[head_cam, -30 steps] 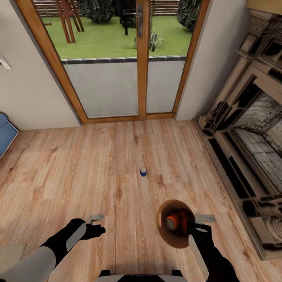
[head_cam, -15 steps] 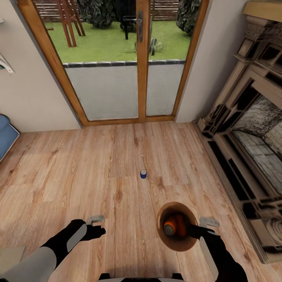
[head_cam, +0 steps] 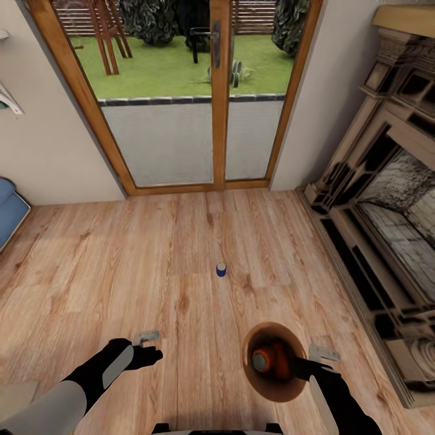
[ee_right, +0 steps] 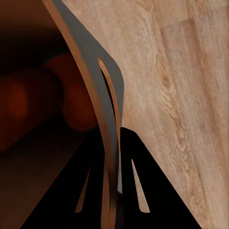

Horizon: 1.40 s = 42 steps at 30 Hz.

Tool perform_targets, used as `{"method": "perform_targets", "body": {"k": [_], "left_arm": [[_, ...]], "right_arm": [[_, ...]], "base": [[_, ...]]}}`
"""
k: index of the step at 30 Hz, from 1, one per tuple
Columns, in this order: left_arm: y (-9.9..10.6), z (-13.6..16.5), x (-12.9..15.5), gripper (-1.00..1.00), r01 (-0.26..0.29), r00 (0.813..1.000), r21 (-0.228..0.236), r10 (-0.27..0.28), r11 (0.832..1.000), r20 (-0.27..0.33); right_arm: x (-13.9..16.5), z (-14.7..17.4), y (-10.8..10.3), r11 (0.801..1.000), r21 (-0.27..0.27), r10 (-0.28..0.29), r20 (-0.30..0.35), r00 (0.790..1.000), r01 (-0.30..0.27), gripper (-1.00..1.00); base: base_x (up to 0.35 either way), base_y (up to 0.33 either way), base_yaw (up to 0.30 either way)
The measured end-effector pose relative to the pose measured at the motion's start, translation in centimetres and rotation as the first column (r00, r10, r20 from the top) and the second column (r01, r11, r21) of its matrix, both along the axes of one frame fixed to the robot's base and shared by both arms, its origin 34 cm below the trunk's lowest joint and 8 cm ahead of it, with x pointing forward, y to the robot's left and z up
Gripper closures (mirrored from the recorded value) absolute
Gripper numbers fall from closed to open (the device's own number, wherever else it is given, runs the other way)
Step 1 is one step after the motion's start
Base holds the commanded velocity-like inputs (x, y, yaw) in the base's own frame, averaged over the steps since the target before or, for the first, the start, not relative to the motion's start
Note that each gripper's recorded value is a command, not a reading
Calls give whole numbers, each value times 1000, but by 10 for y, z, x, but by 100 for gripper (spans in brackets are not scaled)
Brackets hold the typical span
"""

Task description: Put the three can of soda from the living room inside the tash can in the kitchen.

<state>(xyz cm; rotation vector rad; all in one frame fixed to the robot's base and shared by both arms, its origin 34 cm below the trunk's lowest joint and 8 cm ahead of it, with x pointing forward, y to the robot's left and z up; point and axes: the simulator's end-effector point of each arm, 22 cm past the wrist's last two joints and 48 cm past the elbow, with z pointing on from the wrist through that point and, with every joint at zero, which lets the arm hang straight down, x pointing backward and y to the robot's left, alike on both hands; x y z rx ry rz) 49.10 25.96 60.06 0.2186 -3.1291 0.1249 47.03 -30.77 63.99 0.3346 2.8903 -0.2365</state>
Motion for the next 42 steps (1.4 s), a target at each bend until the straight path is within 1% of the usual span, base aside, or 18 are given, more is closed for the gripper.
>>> {"method": "perform_targets", "body": {"k": [6,21,42], "left_arm": [[-1,4,4,-100,0,1000,-2,0,1000,12],[-2,13,15,-100,-1,999,-2,1,1000,41],[-3,27,28,-100,-1,997,-6,2,1000,77]], "right_arm": [[3,3,1,1000,-4,9,9,1000,-9,100],[11,12,-3,1000,-1,-5,34,999,5,100],[23,25,-3,1000,3,-7,69,998,7,100]], "base": [[0,0,0],[0,0,0],[0,0,0]]}}
